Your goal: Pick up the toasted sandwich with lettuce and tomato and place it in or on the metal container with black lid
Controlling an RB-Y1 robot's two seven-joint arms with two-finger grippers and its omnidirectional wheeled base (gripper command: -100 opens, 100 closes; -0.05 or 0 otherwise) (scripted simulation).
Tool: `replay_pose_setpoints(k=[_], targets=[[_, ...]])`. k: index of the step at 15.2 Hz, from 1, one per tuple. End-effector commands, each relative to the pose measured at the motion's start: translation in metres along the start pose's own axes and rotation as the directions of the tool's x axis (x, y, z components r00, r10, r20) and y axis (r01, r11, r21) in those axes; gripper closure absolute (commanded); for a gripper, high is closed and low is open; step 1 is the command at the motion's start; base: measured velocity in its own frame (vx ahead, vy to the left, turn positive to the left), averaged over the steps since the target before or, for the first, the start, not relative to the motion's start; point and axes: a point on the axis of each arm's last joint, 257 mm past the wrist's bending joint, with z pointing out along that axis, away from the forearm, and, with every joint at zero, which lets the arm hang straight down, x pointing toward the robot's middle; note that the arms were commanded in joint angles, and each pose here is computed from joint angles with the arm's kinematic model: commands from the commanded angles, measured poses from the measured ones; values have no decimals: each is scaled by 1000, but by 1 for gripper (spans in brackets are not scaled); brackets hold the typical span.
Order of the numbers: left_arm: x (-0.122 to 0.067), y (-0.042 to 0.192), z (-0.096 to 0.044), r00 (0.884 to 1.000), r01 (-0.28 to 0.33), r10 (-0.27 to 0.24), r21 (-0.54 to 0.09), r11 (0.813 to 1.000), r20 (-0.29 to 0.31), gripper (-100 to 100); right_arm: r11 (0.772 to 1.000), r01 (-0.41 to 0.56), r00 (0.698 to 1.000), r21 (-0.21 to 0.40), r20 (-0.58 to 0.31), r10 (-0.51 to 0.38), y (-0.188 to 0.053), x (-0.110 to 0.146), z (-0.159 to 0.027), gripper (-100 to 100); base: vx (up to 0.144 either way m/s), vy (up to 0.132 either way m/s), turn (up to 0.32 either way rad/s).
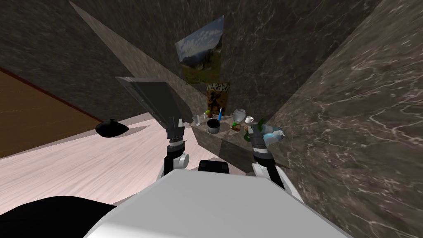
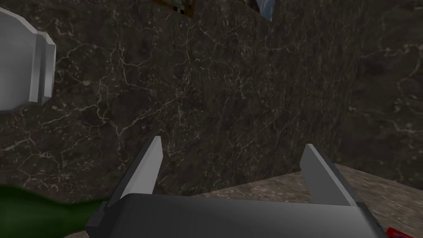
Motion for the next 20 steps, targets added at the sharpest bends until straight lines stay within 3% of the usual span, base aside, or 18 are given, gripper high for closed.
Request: replay_pose_setpoints(k=[1,5,6,7,8,9,10,11,12,13,14,15,16,17,18,20], targets=[[0,0,0,1000,0,0,0,1000,0,0,994,96,993,46,-75,-92,-20,9,-10,-100,24,95,125],[0,0,0,1000,0,0,0,1000,0,0,974,212,966,85,-169,-195,-45,15,-25,-100,35,94,86],[0,0,0,1000,0,0,0,1000,0,0,957,273,944,100,-220,-246,-58,17,-34,-100,28,101,88],[0,0,0,1000,0,0,0,1000,0,0,957,273,944,99,-220,-247,-58,17,-34,-100,28,85,65],[0,0,0,1000,0,0,0,1000,0,0,935,337,915,109,-274,-297,-72,18,-43,-100,22,76,84],[0,0,0,1000,0,0,0,1000,0,0,935,337,915,109,-274,-297,-72,18,-43,-100,21,71,63],[0,0,0,1000,0,0,0,1000,0,0,909,401,879,114,-329,-346,-86,18,-54,-100,23,76,78],[0,0,0,1000,0,0,0,1000,0,0,909,401,878,114,-329,-346,-86,18,-54,-100,27,77,72],[0,0,0,1000,0,0,0,1000,0,0,878,464,836,114,-385,-392,-100,17,-65,-100,36,88,86],[0,0,0,1000,0,0,0,1000,0,0,878,465,835,113,-386,-393,-100,16,-65,-100,37,87,74],[0,0,0,1000,0,0,0,1000,0,0,844,525,788,110,-438,-433,-115,14,-77,-100,37,98,107],[0,0,0,1000,0,0,0,1000,0,0,842,528,783,106,-443,-436,-115,14,-77,-100,32,95,78],[0,0,0,1000,0,0,0,1000,0,0,804,586,731,99,-494,-472,-129,11,-89,-100,28,94,91],[0,0,0,1000,0,0,0,1000,0,0,802,590,725,93,-499,-475,-129,10,-89,-100,22,80,66],[0,0,0,1000,0,0,0,1000,0,0,758,647,660,76,-553,-509,-144,5,-103,-100,24,87,87],[0,0,0,1000,0,0,0,1000,0,0,758,648,659,74,-554,-509,-144,5,-103,-100,27,74,51]])
